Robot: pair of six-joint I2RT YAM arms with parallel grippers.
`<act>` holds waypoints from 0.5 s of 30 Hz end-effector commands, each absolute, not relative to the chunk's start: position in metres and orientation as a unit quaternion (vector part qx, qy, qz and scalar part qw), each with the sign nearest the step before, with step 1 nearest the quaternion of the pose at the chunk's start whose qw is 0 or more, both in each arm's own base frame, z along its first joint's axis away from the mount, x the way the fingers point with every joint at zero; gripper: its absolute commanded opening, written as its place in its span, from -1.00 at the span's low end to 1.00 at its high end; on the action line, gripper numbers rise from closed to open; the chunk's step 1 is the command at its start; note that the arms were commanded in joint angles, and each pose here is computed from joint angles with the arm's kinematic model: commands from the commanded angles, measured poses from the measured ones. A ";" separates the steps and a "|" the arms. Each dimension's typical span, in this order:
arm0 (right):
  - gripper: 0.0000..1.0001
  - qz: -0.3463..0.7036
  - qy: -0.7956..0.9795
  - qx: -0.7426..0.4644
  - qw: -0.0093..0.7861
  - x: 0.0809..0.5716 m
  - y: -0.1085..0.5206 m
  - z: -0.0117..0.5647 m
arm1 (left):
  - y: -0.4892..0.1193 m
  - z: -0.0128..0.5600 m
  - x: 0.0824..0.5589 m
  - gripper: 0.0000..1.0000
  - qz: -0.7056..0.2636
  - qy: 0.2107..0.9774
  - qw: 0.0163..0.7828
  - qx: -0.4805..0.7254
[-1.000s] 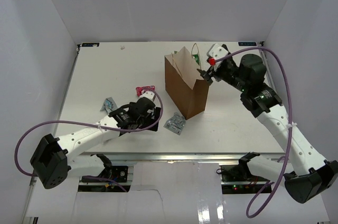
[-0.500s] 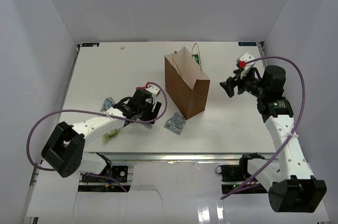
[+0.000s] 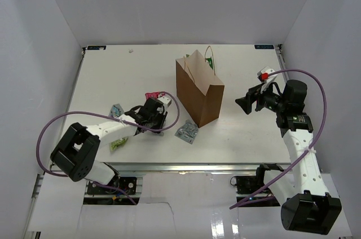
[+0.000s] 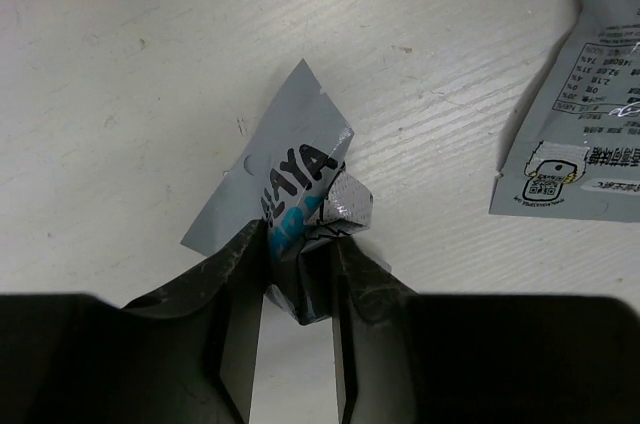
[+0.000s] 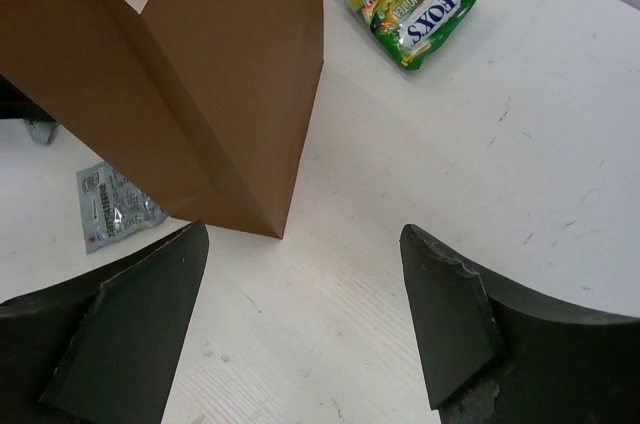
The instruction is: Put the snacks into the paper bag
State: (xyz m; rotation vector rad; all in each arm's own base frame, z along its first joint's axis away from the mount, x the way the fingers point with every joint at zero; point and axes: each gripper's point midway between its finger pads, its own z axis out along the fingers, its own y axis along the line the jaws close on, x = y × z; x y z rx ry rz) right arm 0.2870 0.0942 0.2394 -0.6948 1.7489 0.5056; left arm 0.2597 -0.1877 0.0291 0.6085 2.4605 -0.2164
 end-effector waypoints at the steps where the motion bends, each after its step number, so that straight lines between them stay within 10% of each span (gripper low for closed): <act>1: 0.67 0.233 0.728 -0.300 0.571 0.282 0.099 0.247 | -0.193 0.048 0.264 -0.48 -0.101 0.918 0.317 0.215; 15: 0.67 0.268 0.733 -0.309 0.543 0.275 0.106 0.228 | -0.274 0.354 0.234 -0.78 -0.426 0.727 0.507 0.181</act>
